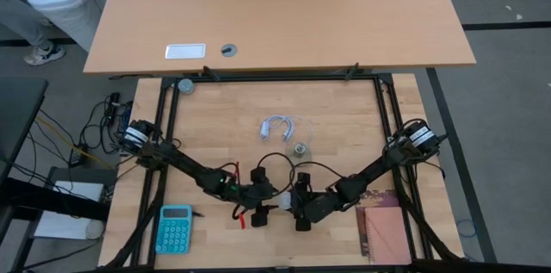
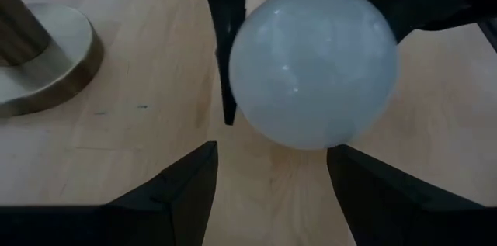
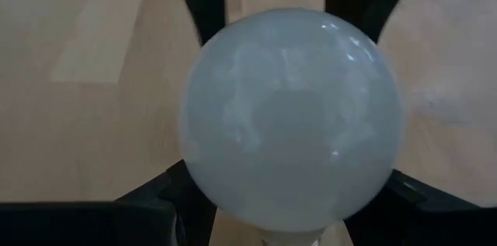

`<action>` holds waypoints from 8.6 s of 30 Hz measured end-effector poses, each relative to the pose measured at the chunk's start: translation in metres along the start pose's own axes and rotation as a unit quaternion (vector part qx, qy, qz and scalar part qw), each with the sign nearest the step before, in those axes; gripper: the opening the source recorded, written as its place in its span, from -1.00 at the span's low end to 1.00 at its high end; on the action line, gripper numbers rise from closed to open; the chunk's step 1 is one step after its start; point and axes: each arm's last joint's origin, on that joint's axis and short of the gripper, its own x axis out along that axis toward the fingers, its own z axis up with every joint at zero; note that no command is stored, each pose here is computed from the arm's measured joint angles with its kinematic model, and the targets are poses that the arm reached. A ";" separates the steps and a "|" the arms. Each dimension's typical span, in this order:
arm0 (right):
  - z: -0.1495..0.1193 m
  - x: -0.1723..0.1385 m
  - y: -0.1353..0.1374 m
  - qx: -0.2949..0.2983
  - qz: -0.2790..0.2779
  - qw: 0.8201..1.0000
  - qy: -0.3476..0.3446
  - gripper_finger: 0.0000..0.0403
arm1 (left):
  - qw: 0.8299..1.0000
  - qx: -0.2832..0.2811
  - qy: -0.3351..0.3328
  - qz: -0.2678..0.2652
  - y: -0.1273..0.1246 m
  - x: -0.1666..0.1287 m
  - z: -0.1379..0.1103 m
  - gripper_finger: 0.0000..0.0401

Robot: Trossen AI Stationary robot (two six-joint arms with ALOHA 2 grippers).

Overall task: Screw lightbulb
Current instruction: Insert the white lightbulb into the lamp socket

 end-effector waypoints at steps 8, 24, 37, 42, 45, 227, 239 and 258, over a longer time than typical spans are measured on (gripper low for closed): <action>0.006 -0.004 -0.014 -0.025 -0.023 0.999 0.019 0.13 | 1.000 0.002 0.002 0.012 0.001 0.000 -0.001 0.24; 0.028 -0.008 -0.048 -0.050 -0.054 0.997 0.013 0.13 | 0.999 -0.011 0.015 0.046 0.016 0.004 0.000 0.24; 0.026 -0.054 -0.105 0.005 -0.073 0.995 -0.071 0.13 | 0.992 0.030 -0.070 0.097 0.013 0.002 0.013 0.24; 0.017 -0.063 -0.126 0.029 -0.089 0.990 -0.102 0.13 | 0.988 0.025 -0.091 0.122 0.034 0.008 0.025 0.24; 0.012 -0.063 -0.137 0.040 -0.089 0.988 -0.116 0.13 | 0.988 0.014 -0.085 0.127 0.052 0.012 0.029 0.24; -0.033 -0.060 -0.161 0.041 -0.028 0.996 -0.070 -0.23 | 0.985 0.122 -0.087 0.087 0.132 0.029 0.076 0.24; -0.034 -0.060 -0.160 0.027 -0.023 0.997 -0.066 -0.24 | 0.988 0.126 -0.049 0.073 0.132 0.029 0.070 0.24; -0.035 -0.060 -0.159 0.030 0.000 0.997 -0.071 -0.24 | 0.994 0.058 -0.093 0.031 0.137 0.064 0.033 0.24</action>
